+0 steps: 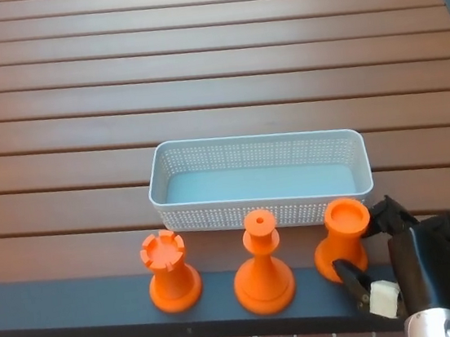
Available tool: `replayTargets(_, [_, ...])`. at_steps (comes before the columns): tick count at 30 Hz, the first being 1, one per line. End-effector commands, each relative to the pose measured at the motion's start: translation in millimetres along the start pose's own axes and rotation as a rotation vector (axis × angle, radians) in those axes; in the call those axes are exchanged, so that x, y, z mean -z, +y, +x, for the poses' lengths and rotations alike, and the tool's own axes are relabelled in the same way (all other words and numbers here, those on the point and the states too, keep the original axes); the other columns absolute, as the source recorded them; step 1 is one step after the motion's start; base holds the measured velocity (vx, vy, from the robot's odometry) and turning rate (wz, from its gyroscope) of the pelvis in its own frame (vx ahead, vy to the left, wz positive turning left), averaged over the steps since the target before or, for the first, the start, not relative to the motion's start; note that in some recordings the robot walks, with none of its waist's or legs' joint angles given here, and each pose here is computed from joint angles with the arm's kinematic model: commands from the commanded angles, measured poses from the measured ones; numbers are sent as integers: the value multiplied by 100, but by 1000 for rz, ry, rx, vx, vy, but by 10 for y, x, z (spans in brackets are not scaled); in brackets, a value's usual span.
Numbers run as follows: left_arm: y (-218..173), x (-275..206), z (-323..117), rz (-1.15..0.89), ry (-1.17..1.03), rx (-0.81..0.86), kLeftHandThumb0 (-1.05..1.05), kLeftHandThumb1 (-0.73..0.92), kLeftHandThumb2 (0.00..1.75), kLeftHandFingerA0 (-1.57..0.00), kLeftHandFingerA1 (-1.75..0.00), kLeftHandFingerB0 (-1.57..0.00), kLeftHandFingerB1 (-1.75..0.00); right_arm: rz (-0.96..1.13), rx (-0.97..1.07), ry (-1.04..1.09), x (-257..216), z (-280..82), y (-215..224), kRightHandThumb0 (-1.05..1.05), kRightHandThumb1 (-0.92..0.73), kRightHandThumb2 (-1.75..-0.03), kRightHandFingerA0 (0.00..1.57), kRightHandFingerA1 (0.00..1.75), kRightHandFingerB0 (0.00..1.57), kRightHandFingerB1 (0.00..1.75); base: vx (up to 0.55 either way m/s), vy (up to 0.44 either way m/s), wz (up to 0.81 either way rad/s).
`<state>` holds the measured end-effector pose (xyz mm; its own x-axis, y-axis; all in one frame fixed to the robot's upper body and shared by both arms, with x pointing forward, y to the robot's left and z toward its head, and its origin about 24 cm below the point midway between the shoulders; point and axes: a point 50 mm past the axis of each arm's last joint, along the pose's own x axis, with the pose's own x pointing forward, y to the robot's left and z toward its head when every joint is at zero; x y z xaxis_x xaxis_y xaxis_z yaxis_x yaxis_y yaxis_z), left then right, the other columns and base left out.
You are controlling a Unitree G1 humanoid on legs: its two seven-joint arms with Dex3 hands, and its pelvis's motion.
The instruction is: Using the right hand to place 3 different shape and weight chess pieces into a small container
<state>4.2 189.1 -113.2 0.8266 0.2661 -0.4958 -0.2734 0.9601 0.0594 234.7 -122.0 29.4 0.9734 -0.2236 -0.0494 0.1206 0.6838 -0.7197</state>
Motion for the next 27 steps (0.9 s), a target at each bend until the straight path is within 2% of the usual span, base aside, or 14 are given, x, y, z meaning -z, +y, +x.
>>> replayTargets(1, [25, 110, -29, -61, 71, 11, -16, 26, 159, -127, -138, -116, -122, 99, -18, -64, -47, -98, 141, -37, -49, -103, 138, 129, 78, 103, 0, 0, 0])
replayTargets(5, [28, 117, -32, -67, 69, 11, -16, 26, 159, -127, -138, -116, -122, 101, -17, -74, -49, -102, 151, -37, -49, -103, 138, 129, 78, 103, 0, 0, 0])
replayTargets(6, [32, 111, -40, -55, 59, 11, -16, 22, 159, -133, -134, -117, -125, 120, -44, -91, -84, -117, 162, -54, -70, -58, 151, 108, 53, 128, 0, 0, 0])
replayTargets(10, [36, 119, -81, -42, 57, 6, -17, 29, 158, -132, -137, -117, -128, 158, -106, -128, -140, -153, 187, -55, -70, -58, 154, 109, 55, 123, 0, 0, 0])
replayTargets(11, [35, 123, -89, -39, 59, 3, -17, 28, 157, -134, -136, -118, -128, 166, -111, -133, -138, -159, 195, -36, -54, -104, 148, 132, 68, 94, 0, 0, 0])
replayTargets(15, [31, 137, -110, -40, 66, 0, -16, 29, 156, -132, -137, -118, -127, 165, -116, -135, -126, -164, 200, -36, -53, -104, 148, 132, 68, 94, 0, 0, 0])
replayTargets(16, [8, 148, -115, -67, 77, -3, -15, 32, 155, -134, -141, -117, -132, 148, -114, -122, -116, -146, 195, -61, -70, -59, 141, 118, 42, 132, 0, 0, 0])
replayTargets(21, [-28, 162, -123, -111, 92, -7, -15, 32, 155, -134, -141, -117, -132, 122, -110, -102, -101, -119, 187, -61, -70, -59, 141, 118, 42, 132, 0, 0, 0])
replayTargets(22, [-28, 155, -117, -108, 88, -2, -14, 30, 159, -130, -149, -115, -140, 113, -123, -100, -97, -98, 190, -63, -65, -59, 108, 118, 12, 130, 0, 0, 0])
replayTargets(26, [-28, 144, -108, -102, 80, 5, -14, 30, 159, -130, -149, -115, -140, 99, -143, -96, -92, -65, 195, -63, -65, -59, 108, 118, 12, 130, 0, 0, 0])
replayTargets(27, [-24, 139, -90, -96, 74, 10, -18, 24, 168, -134, -147, -118, -140, 81, -169, -106, -104, -60, 196, -72, -65, -56, 42, 141, 2, 99, 0, 0, 0])
